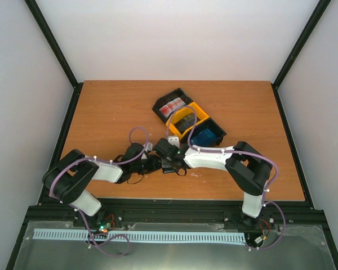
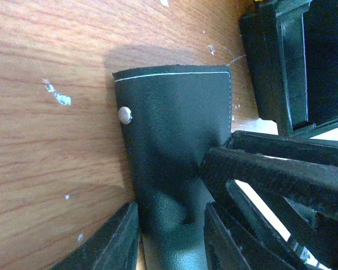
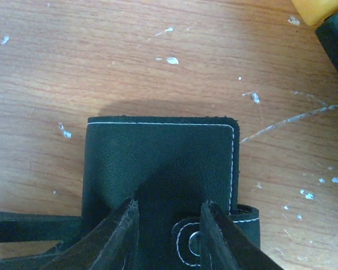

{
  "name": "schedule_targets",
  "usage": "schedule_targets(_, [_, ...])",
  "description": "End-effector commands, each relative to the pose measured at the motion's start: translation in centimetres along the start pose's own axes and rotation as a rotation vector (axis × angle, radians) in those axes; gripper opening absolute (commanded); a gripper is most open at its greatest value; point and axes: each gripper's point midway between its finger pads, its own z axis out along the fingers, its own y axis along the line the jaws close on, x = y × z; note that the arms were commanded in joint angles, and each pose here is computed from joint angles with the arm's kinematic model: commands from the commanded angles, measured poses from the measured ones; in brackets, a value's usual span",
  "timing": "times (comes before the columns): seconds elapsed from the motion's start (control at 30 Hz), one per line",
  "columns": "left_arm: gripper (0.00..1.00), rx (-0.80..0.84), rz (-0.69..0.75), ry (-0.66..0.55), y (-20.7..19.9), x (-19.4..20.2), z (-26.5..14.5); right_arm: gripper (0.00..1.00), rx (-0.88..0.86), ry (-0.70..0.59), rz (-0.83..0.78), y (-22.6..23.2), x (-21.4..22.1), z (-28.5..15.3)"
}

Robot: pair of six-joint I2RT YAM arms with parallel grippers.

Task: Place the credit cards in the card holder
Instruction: Close the card holder at the center of the board.

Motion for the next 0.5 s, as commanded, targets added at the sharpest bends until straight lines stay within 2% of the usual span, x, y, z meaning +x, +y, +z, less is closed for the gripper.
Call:
schedule_targets(0.0, [0.35, -0.253, -0.1, 0.092, 7.04, 3.64, -0.58, 0.32, 0.039, -0.018, -0.053, -0.18, 0.01, -0.72])
schedule_targets(0.47, [0.34, -0.251, -0.101, 0.096, 7.03, 3.71, -0.5, 0.34, 0.121, -0.001, -0.141, -0.56, -0.06, -1.34])
